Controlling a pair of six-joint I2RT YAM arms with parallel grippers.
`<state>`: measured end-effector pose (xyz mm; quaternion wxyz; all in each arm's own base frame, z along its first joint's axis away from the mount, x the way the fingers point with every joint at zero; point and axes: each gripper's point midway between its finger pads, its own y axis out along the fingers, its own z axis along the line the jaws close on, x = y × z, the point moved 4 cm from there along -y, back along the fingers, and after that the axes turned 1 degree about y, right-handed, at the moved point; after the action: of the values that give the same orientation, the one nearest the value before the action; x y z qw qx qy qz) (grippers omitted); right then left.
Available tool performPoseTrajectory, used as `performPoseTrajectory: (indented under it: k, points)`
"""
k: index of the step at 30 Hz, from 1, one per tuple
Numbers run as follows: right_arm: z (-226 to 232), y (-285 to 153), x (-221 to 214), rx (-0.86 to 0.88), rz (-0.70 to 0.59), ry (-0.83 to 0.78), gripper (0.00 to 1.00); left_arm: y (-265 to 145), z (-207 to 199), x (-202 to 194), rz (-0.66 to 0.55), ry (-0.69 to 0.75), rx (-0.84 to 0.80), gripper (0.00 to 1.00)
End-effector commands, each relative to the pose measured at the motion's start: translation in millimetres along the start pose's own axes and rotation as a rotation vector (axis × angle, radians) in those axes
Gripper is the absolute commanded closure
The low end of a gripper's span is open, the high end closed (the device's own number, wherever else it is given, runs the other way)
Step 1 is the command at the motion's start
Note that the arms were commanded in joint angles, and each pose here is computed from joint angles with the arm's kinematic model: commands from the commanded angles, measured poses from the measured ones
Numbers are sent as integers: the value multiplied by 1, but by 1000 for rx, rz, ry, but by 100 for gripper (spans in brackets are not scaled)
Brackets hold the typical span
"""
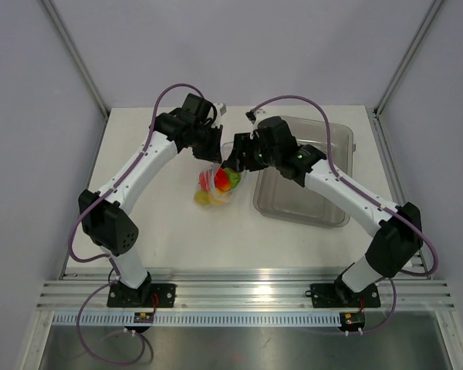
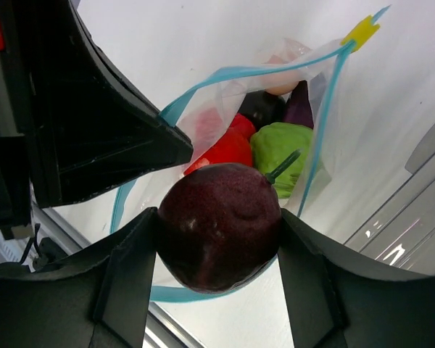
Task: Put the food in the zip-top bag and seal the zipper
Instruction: Place the fake fruit in the zipper food storage bag.
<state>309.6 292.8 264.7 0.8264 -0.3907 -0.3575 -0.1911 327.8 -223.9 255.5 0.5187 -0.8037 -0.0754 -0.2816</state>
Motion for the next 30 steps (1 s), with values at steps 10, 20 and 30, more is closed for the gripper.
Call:
performPoseTrajectory:
  k: [10,20,30]
  points:
    - [4,-15,36,-139,-151,-53,2,-21,-7,9,-78,27,-37,100]
    - [-27,3,23,-268,-60,-76,42,-28,-10,12,-99,29,-45,100]
    - [-38,25,16,-254,-23,-34,95,-34,-5,14,-115,52,-6,100]
